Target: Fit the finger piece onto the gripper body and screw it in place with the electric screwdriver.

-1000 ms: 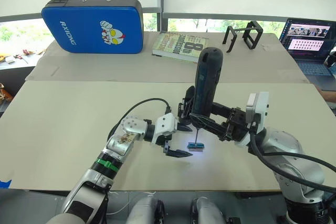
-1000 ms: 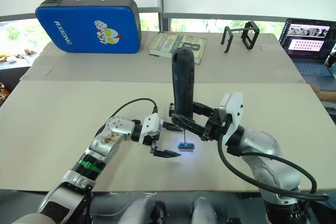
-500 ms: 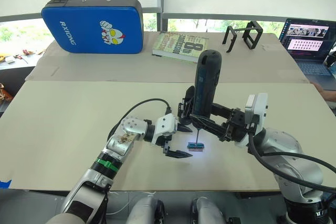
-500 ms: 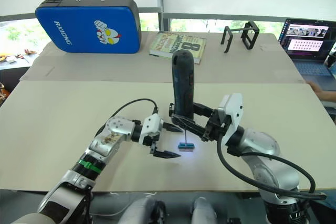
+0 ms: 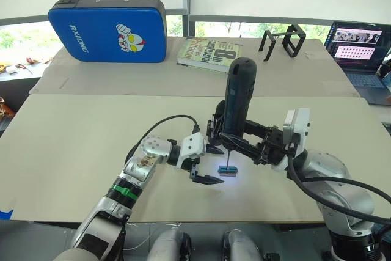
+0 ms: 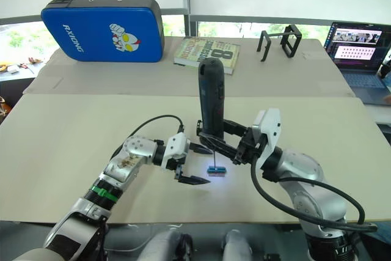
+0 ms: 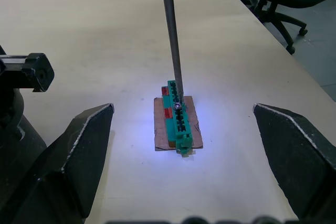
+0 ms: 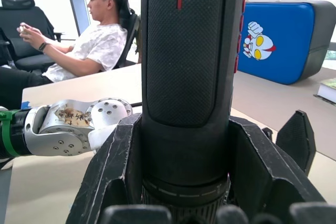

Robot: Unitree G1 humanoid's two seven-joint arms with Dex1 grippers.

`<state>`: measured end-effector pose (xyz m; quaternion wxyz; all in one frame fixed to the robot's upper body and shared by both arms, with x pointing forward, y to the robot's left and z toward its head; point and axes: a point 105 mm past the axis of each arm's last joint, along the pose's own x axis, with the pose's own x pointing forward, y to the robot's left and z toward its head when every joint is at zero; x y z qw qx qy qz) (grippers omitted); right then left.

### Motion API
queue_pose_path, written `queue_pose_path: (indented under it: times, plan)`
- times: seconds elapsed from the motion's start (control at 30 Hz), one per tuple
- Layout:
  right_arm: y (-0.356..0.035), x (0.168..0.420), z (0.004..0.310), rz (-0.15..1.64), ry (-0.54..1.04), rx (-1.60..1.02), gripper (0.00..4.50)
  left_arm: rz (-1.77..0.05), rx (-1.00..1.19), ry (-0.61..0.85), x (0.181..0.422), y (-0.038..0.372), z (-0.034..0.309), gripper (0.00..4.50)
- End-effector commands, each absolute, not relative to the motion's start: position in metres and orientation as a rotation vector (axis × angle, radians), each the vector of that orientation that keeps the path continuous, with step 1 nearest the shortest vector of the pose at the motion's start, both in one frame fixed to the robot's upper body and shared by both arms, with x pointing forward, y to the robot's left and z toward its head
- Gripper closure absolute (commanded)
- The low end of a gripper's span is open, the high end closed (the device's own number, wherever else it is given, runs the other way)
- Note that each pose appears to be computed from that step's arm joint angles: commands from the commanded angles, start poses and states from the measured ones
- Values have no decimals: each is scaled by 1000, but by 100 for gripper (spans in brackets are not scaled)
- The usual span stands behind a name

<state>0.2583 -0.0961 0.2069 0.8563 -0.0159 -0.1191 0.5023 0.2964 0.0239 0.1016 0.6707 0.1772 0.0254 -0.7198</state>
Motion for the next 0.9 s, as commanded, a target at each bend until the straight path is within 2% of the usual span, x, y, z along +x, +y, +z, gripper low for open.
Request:
queue_pose_path:
  times: [0.03, 0.9]
  plan:
    - [-95, 253, 224, 1065, -335, -56, 264, -1630, 420, 21, 297, 22, 108, 0]
    - [-98, 256, 222, 1051, -324, -70, 264, -1618, 424, 12, 299, 21, 111, 0]
